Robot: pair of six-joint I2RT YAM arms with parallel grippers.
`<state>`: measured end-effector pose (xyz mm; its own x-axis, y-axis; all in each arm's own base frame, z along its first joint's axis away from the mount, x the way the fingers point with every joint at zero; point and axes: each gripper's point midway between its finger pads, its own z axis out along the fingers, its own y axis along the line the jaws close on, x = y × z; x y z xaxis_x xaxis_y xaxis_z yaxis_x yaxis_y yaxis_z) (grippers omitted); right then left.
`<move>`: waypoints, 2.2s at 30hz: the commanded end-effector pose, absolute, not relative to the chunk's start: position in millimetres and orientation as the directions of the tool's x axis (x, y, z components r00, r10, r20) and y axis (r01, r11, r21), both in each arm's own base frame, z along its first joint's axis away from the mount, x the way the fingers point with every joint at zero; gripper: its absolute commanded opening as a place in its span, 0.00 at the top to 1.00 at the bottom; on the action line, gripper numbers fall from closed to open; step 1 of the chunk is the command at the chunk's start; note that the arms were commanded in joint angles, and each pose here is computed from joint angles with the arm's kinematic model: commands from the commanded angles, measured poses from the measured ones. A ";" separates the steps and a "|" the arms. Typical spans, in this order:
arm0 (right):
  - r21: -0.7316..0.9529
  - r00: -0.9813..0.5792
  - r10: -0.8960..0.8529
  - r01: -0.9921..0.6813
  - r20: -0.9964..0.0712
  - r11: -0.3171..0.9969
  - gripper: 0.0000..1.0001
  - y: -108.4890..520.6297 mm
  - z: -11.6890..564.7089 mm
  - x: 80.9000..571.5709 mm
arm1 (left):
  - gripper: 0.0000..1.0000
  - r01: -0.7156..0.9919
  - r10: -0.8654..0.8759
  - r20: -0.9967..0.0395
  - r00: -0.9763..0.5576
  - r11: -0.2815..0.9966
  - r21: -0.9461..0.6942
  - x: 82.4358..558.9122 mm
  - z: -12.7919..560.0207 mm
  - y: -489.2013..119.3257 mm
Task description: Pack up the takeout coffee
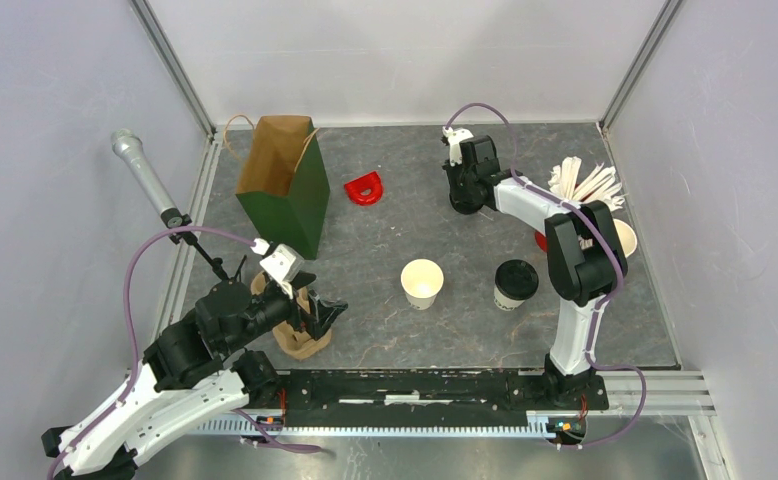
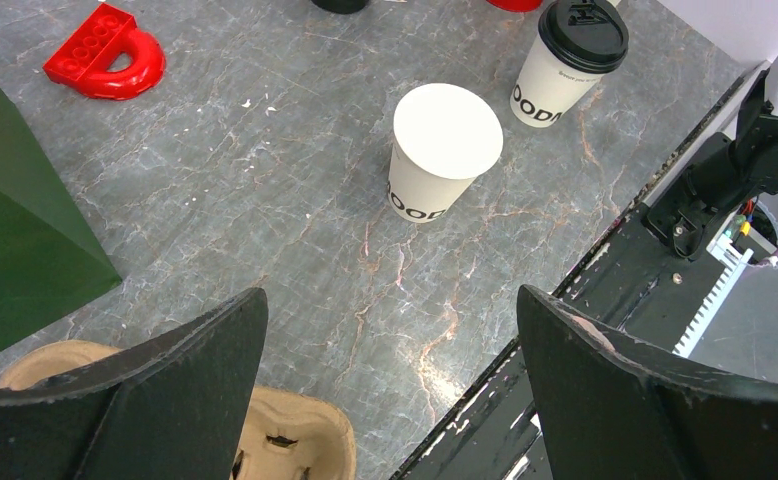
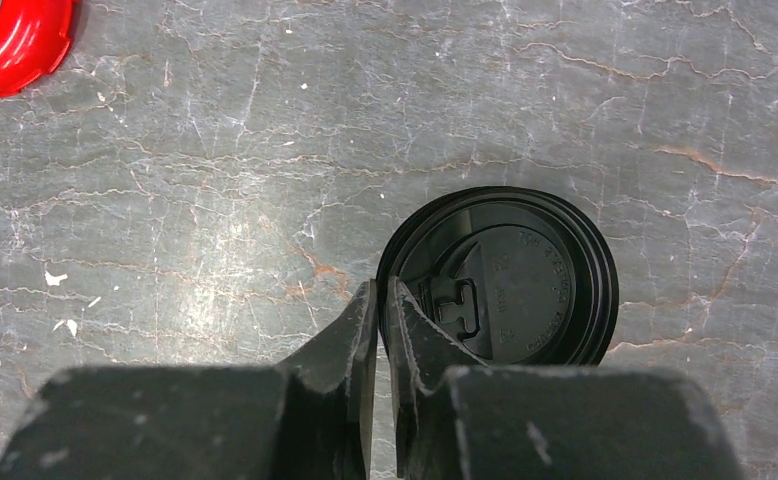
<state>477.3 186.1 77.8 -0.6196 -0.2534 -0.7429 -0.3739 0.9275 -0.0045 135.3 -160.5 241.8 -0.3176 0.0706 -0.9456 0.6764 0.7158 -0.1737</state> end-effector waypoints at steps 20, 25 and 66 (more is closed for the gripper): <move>-0.007 -0.518 -0.226 -0.391 -0.825 0.920 1.00 182.9 153.5 474.4 | 0.00 0.615 0.036 -0.949 -0.314 0.769 -0.175 144.2 246.8 -150.0; -0.015 -0.488 -0.234 -0.411 -0.841 0.911 1.00 181.3 157.8 465.5 | 0.00 0.606 0.024 -0.950 -0.310 0.775 -0.178 144.7 248.3 -147.6; 0.018 -0.578 -0.231 -0.393 -0.783 0.919 0.76 193.5 95.7 490.9 | 0.00 0.626 0.025 -0.951 -0.307 0.758 -0.182 141.0 248.8 -149.6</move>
